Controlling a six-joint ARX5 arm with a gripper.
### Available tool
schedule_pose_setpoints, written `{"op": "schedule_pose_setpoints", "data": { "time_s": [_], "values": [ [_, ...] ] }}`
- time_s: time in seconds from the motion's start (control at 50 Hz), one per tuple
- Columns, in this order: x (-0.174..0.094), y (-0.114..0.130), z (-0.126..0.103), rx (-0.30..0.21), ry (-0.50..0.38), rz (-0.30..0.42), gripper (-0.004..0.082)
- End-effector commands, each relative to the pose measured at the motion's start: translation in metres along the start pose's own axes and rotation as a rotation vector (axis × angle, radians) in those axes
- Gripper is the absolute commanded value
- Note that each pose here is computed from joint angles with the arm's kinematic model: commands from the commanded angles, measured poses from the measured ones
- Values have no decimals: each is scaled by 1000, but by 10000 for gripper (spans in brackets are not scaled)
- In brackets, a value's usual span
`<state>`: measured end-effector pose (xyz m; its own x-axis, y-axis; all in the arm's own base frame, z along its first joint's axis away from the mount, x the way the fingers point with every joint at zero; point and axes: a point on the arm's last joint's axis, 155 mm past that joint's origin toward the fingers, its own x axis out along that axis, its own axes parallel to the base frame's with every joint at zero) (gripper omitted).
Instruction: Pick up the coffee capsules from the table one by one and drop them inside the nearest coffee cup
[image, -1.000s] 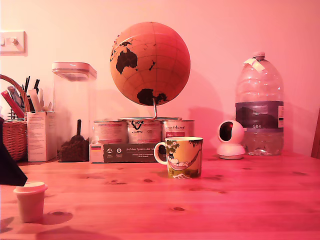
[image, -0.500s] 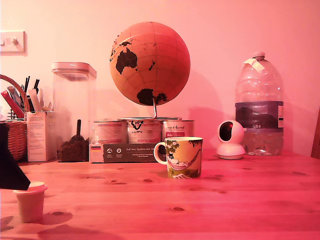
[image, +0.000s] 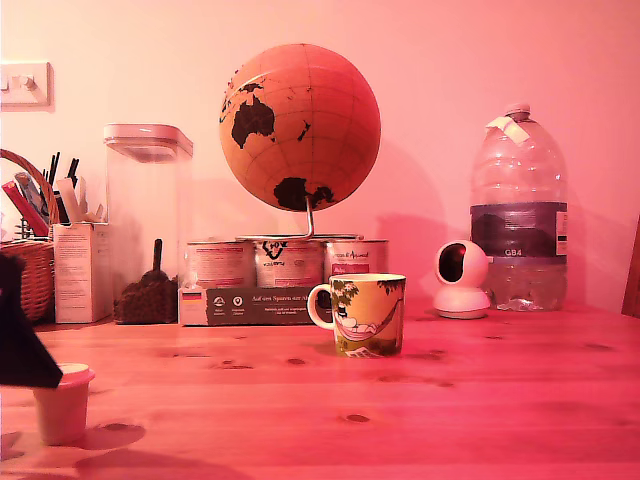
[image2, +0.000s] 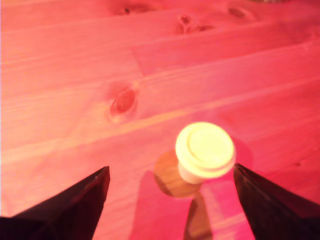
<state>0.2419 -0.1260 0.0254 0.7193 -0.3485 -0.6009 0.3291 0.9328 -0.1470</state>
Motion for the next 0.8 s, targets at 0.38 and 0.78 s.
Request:
{"op": "schedule_pose_setpoints", "data": {
  "time_s": [0.38,0.78],
  "values": [
    [11,-4,-2,37,42,-5,710],
    [26,-7,3,39,56,-12,710]
  ]
}}
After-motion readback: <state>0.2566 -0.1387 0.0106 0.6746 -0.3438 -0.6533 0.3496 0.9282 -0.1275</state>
